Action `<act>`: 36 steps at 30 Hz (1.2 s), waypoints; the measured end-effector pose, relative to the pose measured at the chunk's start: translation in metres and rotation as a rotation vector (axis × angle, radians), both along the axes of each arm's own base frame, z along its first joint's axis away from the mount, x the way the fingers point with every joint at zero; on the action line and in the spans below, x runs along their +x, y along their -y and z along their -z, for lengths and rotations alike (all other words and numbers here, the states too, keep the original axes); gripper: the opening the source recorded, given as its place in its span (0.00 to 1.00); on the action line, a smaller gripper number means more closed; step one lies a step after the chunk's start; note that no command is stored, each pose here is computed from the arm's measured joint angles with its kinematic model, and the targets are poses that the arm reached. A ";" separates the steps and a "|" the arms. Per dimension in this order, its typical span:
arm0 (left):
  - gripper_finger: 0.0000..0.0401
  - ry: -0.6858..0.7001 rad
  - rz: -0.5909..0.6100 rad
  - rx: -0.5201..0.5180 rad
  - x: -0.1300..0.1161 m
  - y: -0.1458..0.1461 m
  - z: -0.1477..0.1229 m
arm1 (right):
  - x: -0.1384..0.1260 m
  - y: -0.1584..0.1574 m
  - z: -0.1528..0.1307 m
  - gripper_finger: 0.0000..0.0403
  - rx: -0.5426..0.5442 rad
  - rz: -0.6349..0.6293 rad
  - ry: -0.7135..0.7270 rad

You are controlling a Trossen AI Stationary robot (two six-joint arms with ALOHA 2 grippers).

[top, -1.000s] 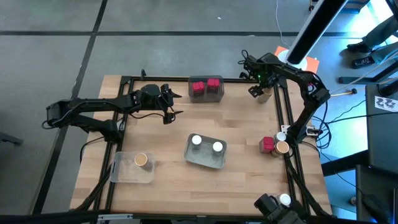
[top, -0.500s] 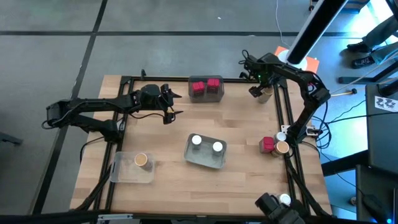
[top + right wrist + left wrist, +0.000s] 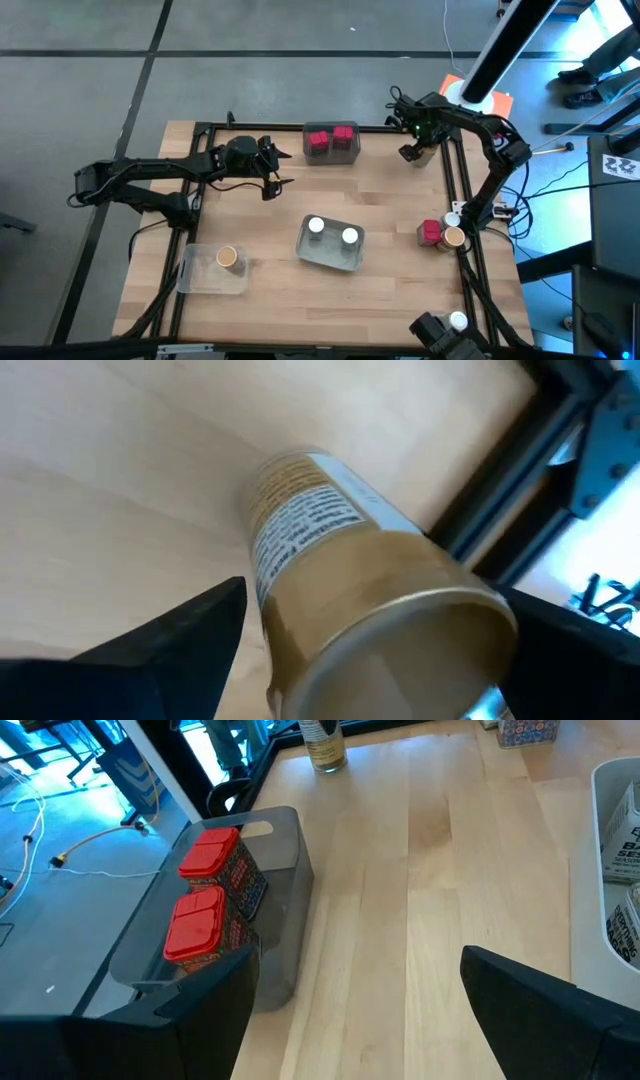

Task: Sort spices by type
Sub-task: Put the top brown seasoning bottle into the transparent bin

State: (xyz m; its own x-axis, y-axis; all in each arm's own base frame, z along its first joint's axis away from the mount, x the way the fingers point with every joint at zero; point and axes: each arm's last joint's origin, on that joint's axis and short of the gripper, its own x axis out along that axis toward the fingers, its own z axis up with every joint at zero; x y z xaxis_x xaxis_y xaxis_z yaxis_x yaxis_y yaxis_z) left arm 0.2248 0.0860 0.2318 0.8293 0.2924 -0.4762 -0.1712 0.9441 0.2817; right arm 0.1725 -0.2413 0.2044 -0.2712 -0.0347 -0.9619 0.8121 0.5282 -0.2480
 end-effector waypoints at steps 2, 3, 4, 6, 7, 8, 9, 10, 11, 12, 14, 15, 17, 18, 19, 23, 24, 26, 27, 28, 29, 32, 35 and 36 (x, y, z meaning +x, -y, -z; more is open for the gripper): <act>0.82 0.001 -0.002 -0.004 0.000 0.000 0.000 | 0.000 -0.003 0.004 0.90 0.016 -0.001 0.005; 0.82 0.003 -0.005 -0.009 0.000 0.000 0.000 | 0.000 -0.003 0.005 0.90 0.026 0.000 0.009; 0.82 0.004 -0.006 -0.011 0.000 0.000 0.000 | 0.000 -0.004 0.006 0.90 0.029 -0.002 0.011; 0.82 0.004 -0.007 -0.014 0.000 0.000 0.000 | 0.000 -0.003 0.007 0.90 0.024 -0.003 0.016; 0.82 0.005 -0.008 -0.013 0.000 0.000 0.000 | 0.000 -0.004 0.008 0.90 0.027 -0.002 0.019; 0.82 0.004 -0.008 -0.013 0.000 0.000 0.000 | 0.000 -0.004 0.008 0.90 0.035 0.000 0.025; 0.82 0.006 -0.009 -0.016 0.000 0.000 0.000 | 0.000 -0.004 0.008 0.90 0.044 0.001 0.033; 0.82 0.008 -0.013 -0.023 0.000 0.000 0.000 | 0.001 -0.004 0.008 0.90 0.046 0.002 0.041; 0.82 0.013 -0.021 -0.037 0.000 0.000 0.000 | 0.001 -0.004 0.008 0.90 0.041 0.002 0.047; 0.82 0.015 -0.025 -0.044 0.000 0.000 0.000 | 0.001 -0.003 0.008 0.90 0.039 0.002 0.056; 0.82 0.021 -0.035 -0.061 0.000 0.000 0.000 | 0.002 -0.003 0.009 0.90 0.032 0.002 0.065; 0.82 0.023 -0.039 -0.068 0.000 0.000 0.000 | 0.003 -0.002 0.009 0.90 0.026 0.002 0.069; 0.82 0.029 -0.048 -0.083 0.000 0.000 0.000 | 0.003 -0.002 0.009 0.90 0.023 0.002 0.073; 0.82 0.030 -0.050 -0.087 0.000 0.000 0.000 | 0.003 -0.002 0.009 0.90 0.023 0.001 0.073; 0.82 0.031 -0.052 -0.091 0.000 0.000 0.000 | 0.003 -0.002 0.009 0.89 0.023 -0.002 0.073; 0.82 0.040 -0.066 -0.116 0.000 0.000 0.000 | 0.004 -0.001 0.009 0.80 0.024 -0.029 0.080; 0.82 0.041 -0.066 -0.117 0.000 0.000 0.000 | 0.004 0.000 0.009 0.76 0.020 -0.040 0.086; 0.82 0.039 -0.063 -0.111 0.000 0.000 0.000 | 0.005 0.000 0.009 0.70 0.017 -0.055 0.090; 0.82 0.038 -0.062 -0.107 0.000 0.000 0.000 | 0.005 0.000 0.009 0.70 0.017 -0.060 0.090; 0.82 0.038 -0.063 -0.108 0.000 0.000 0.000 | 0.005 0.000 0.009 0.70 0.018 -0.067 0.090; 0.82 0.040 -0.066 -0.113 0.000 0.000 0.000 | 0.005 0.000 0.009 0.70 0.019 -0.075 0.090; 0.82 0.045 -0.063 -0.133 0.002 0.004 0.000 | 0.011 -0.005 0.007 0.70 0.012 -0.117 0.084; 0.82 0.044 -0.043 -0.136 0.004 0.012 -0.001 | 0.022 -0.014 0.001 0.70 0.001 -0.174 0.091; 0.82 0.045 -0.043 -0.137 0.005 0.014 -0.001 | 0.026 -0.017 -0.003 0.70 -0.009 -0.192 0.100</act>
